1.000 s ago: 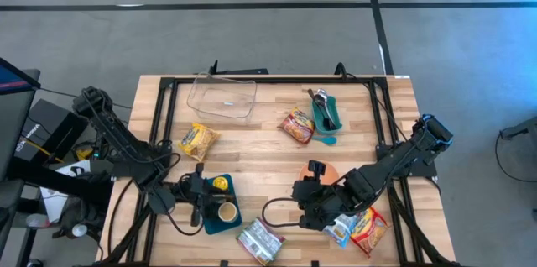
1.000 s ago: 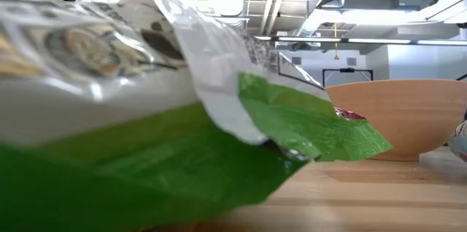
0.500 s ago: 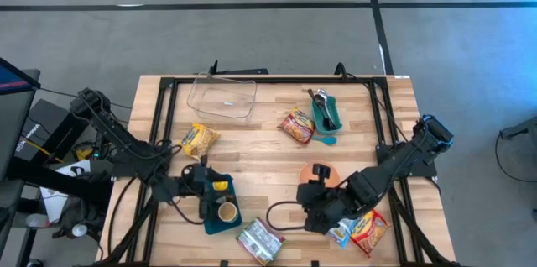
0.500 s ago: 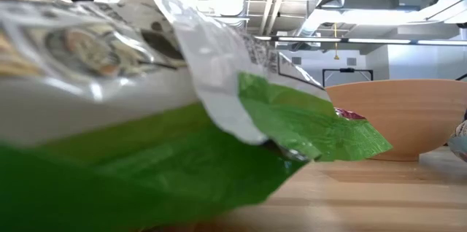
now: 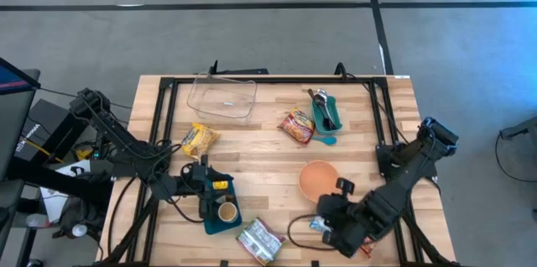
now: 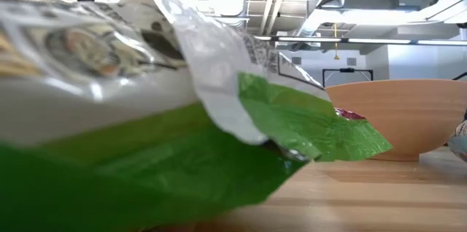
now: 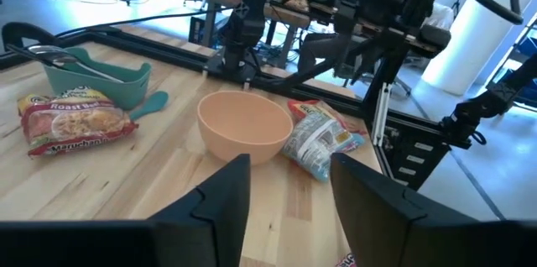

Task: Pick & Place Food Item
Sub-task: Put the light blue noodle pack into the transparent bin

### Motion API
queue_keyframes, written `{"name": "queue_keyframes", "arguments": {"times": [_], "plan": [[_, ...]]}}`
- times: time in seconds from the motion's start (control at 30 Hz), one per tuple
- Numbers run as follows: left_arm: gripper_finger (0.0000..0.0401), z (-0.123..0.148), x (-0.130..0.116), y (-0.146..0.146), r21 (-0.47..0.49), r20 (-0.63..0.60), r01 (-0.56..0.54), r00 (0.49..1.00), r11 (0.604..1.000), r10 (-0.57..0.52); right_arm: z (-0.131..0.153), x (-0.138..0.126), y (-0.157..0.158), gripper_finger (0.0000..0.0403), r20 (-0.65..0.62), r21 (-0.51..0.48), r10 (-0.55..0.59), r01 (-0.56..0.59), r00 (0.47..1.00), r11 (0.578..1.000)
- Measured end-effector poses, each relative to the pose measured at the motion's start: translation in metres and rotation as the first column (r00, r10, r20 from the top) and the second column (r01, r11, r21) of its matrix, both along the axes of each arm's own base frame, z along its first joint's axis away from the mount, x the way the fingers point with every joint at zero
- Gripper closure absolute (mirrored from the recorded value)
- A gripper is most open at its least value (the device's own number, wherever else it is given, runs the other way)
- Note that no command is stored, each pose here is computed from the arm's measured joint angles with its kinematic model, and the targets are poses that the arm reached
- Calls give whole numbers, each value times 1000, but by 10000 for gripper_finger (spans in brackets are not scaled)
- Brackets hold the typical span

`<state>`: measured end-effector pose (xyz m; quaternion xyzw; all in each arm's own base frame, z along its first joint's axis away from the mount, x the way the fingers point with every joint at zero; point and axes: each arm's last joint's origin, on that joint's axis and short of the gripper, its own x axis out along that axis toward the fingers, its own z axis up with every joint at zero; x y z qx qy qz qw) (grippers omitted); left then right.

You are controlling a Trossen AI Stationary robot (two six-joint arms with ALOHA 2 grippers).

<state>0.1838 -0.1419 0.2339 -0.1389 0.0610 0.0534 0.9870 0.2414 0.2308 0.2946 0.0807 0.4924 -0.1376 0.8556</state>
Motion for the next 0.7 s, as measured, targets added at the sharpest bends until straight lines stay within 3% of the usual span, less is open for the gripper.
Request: {"name": "queue_keyframes", "arguments": {"times": [0.7], "plan": [[242,1,2,2,-11,12,-14,1000,1000,14,-9,-53,55,302,67,194,-8,-5,998,981]]}}
